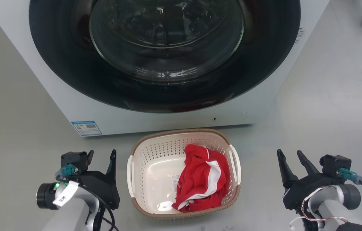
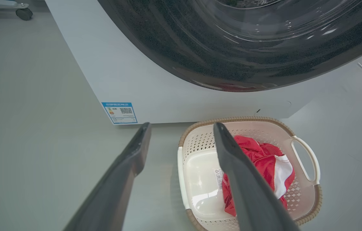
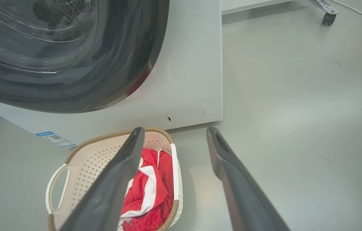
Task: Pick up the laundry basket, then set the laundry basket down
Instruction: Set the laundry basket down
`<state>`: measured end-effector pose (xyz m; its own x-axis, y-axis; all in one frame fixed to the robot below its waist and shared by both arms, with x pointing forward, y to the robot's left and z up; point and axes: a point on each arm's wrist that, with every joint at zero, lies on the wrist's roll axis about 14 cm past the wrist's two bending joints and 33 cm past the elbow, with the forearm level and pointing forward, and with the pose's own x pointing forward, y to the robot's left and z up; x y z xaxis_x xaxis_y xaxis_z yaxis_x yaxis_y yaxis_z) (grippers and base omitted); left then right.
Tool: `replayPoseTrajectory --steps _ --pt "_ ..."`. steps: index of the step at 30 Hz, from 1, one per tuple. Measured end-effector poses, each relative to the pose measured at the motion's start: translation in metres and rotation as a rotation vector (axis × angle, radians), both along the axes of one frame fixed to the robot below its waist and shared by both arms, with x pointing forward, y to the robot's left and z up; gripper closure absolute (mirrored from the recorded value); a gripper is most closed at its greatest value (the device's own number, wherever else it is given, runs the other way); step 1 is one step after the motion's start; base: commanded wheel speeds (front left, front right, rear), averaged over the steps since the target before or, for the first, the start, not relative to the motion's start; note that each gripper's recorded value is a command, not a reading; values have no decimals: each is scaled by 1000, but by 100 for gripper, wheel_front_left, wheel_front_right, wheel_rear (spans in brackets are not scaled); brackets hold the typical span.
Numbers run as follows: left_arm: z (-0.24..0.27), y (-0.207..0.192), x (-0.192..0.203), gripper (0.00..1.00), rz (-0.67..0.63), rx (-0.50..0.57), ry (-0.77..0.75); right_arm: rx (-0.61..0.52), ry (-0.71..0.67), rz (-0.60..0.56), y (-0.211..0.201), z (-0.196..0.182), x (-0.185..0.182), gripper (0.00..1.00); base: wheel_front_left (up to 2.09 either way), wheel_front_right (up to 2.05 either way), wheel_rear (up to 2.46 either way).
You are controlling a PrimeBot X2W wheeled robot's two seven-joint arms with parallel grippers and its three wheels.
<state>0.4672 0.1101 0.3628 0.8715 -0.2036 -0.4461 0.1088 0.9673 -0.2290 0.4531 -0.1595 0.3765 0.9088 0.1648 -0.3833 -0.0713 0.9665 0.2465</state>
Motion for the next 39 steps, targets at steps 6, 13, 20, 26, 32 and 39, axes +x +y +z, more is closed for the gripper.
replayPoseTrajectory --steps 6,13,20,26,32,39 --pt "33 3 -8 0 2 18 -99 -10 -88 -22 -5 30 -11 0 0 0 0" --pt "61 8 -25 0 6 31 -194 -36 -195 -26 -7 63 -24 0 0 0 0" --pt "83 11 -45 0 17 20 -275 -41 -279 -45 -9 87 -41 0 0 0 0" --pt "94 11 -66 0 18 11 -325 -56 -315 -50 -10 94 -61 0 0 0 0" --pt "100 17 -85 0 41 -4 -355 -54 -339 -62 -10 99 -79 0 0 0 0" --pt "103 27 -104 0 72 -18 -370 -52 -364 -73 -10 104 -98 0 0 0 0"
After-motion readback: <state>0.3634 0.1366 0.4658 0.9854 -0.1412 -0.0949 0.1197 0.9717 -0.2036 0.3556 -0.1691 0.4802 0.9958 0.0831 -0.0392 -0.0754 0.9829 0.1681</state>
